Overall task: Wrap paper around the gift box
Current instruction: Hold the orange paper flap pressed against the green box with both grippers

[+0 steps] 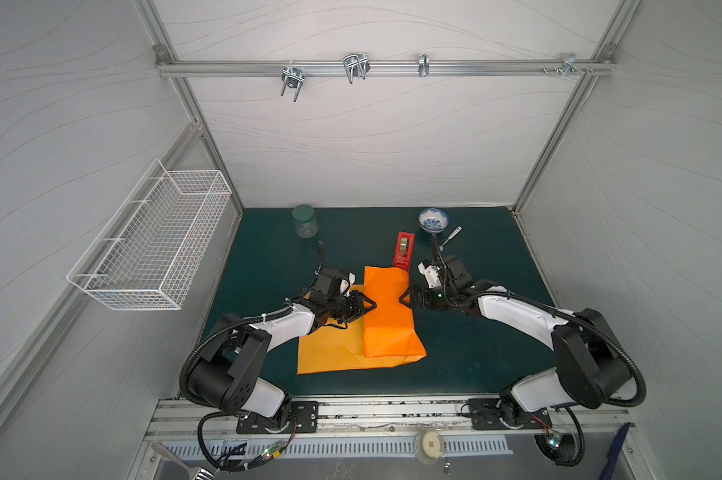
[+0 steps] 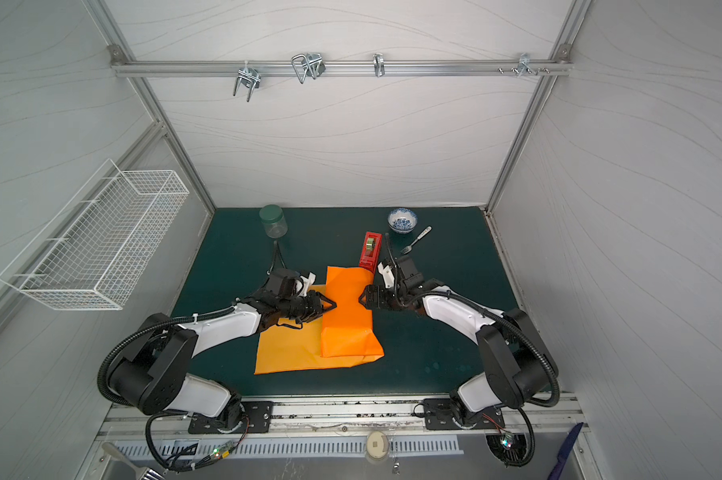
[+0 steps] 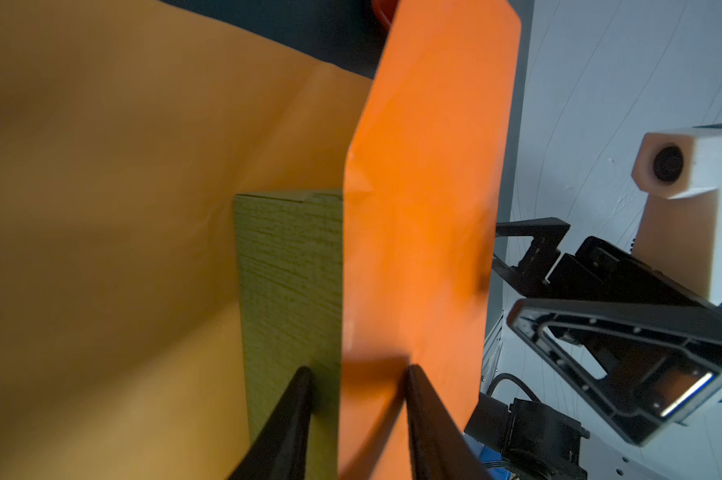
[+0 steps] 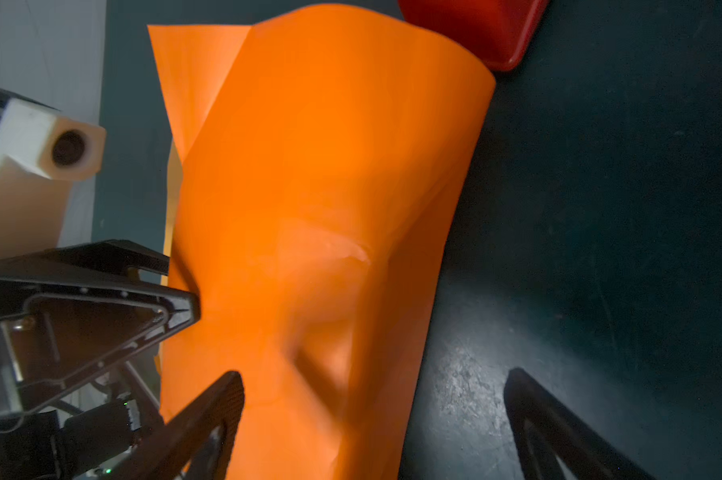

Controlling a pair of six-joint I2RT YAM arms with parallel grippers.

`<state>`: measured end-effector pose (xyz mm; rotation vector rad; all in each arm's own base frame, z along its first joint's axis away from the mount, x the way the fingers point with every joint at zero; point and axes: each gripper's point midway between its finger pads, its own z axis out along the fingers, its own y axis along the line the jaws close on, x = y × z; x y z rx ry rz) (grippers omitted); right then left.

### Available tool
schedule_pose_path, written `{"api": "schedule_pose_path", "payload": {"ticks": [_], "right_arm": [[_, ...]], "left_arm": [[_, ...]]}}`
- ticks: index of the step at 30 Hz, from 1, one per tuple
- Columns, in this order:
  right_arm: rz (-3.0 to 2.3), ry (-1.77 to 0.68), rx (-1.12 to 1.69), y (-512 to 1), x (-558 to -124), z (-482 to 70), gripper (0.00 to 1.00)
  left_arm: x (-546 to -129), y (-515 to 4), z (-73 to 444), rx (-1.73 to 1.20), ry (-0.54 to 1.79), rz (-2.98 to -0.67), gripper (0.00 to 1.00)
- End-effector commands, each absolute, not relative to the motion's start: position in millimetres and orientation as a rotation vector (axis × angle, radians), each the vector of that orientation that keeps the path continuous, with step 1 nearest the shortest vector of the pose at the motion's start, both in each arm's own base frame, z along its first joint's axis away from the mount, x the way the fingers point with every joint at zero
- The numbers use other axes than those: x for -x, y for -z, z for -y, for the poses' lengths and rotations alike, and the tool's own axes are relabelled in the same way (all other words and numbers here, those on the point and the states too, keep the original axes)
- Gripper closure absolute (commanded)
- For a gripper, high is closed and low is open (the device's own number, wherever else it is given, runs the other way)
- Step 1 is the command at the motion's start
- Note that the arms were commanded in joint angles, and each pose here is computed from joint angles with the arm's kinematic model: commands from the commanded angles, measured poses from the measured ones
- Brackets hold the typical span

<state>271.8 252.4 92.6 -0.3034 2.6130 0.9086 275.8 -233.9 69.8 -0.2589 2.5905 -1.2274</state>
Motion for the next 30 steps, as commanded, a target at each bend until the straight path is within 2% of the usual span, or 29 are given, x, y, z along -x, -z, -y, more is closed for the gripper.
{"api": "schedule_pose_path", "payload": {"ticks": [1,6,13,30], "right_arm": [[-2.572,-1.040,0.336,-113,-272,-268,0.04],[-2.581,-1.118,0.330,-107,-277,-281,0.15],[-2.606,-1.197,0.331,-101,-280,-298,0.22],[-2.644,-1.164,0.289,-89,-278,-295,0.22]], "left_arm": [[-256,-30,216,0.440,1.111,-2.711,0.63],[-253,-29,212,0.484,1.107,-2.697,0.63],[-250,-32,215,0.500,1.150,-2.697,0.63],[-236,-46,224,0.450,1.260,-2.727,0.58]]}}
